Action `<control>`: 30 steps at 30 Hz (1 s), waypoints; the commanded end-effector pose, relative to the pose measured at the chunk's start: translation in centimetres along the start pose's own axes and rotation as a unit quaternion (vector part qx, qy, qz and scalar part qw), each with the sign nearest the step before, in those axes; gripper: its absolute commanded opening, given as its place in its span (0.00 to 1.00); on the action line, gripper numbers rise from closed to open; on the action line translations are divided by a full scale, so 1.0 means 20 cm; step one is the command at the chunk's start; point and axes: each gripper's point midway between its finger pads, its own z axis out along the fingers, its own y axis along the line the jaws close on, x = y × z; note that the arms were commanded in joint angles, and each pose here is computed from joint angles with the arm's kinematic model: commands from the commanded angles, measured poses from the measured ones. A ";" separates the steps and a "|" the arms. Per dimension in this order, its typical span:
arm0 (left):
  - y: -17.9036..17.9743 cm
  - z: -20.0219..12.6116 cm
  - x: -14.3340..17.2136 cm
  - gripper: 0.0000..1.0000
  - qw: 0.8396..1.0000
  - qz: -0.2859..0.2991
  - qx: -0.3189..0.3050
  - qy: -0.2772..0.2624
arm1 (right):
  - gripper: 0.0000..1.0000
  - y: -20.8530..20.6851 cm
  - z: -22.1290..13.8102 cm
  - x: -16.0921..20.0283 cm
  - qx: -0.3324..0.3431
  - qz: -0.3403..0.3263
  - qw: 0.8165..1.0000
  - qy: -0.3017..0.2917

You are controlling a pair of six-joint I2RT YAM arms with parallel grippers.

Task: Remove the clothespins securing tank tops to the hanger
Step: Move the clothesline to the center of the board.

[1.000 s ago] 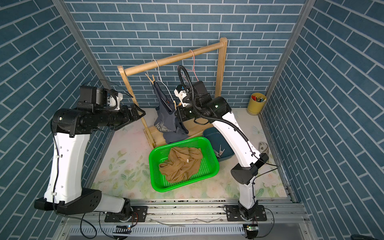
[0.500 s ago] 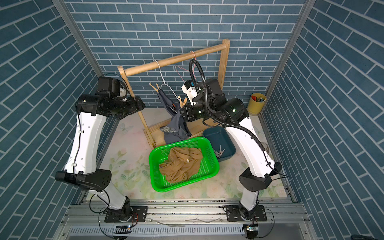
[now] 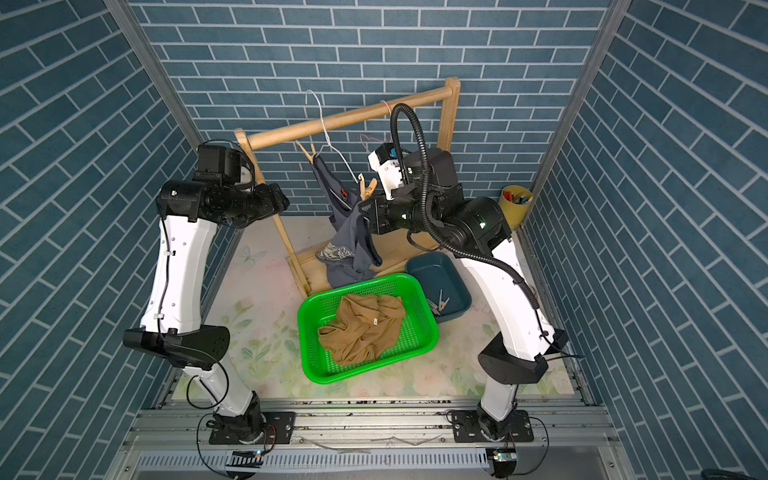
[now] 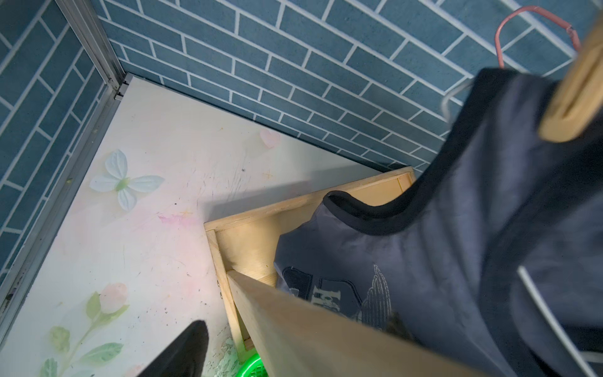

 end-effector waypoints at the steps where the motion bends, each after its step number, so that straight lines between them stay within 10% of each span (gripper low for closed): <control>1: 0.03 0.05 -0.13 0.85 0.999 0.009 -0.009 -0.036 | 0.00 0.06 -0.02 -0.12 -0.019 -0.002 0.999 -0.048; 30: 0.13 0.29 -0.62 0.83 0.987 -0.020 0.014 -0.159 | 0.00 0.20 -0.43 -0.14 -0.068 0.032 0.994 -0.073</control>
